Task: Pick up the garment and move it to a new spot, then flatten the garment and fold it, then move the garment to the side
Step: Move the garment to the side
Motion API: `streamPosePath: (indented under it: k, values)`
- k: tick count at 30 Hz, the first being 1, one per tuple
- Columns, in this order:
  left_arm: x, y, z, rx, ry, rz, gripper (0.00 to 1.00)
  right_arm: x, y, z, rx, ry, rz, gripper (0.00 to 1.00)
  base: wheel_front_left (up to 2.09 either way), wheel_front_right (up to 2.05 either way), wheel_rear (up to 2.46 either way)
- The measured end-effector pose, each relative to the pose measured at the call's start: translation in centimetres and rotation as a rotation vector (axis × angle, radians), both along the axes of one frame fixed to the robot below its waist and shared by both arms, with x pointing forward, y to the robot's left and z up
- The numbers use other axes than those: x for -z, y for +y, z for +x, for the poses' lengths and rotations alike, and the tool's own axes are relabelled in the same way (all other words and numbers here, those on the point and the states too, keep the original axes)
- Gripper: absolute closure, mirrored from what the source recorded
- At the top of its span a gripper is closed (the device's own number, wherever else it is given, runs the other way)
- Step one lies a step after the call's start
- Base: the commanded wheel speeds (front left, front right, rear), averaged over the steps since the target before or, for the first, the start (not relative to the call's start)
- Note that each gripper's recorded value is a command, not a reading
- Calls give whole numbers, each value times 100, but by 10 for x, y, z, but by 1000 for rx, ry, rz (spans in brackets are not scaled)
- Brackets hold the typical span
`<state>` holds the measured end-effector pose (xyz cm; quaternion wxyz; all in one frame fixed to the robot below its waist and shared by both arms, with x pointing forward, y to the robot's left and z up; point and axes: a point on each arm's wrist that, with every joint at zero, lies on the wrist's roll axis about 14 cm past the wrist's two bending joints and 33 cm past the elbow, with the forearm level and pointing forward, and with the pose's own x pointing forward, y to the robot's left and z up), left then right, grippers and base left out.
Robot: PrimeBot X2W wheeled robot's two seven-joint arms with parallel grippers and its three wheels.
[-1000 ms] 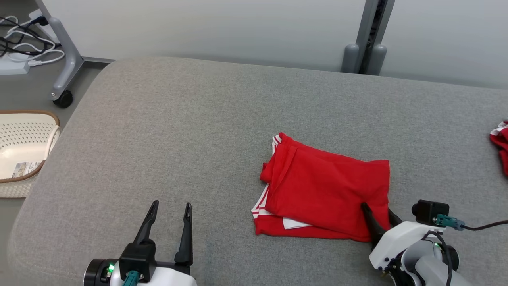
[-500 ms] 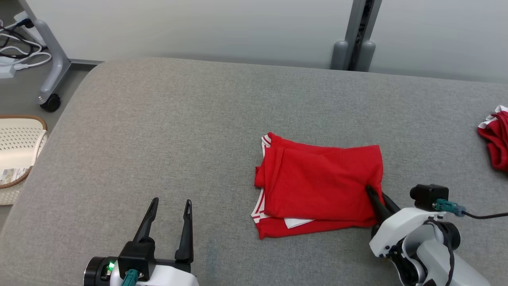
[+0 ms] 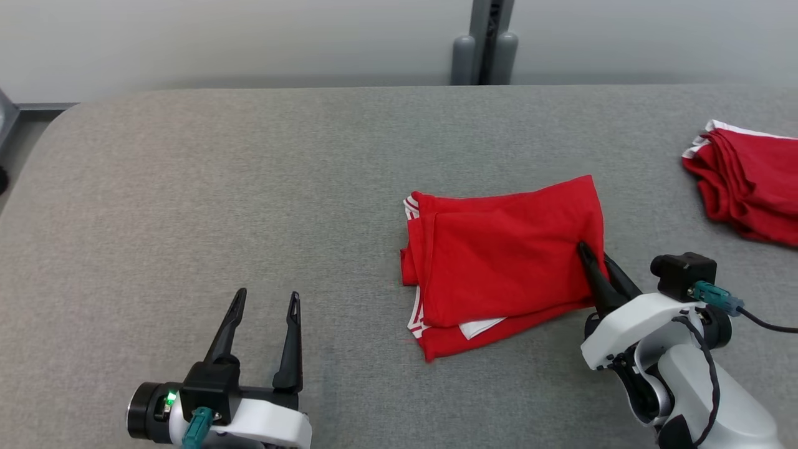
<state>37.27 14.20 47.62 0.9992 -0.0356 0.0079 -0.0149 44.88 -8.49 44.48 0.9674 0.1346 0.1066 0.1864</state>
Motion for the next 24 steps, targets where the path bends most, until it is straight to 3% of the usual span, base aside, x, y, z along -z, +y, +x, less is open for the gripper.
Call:
streamPosePath:
  k: [24]
  values:
    - [8,-105,49,331,-17,-6,0,3,-100,-32,299,14,-2,100,0,0,0]
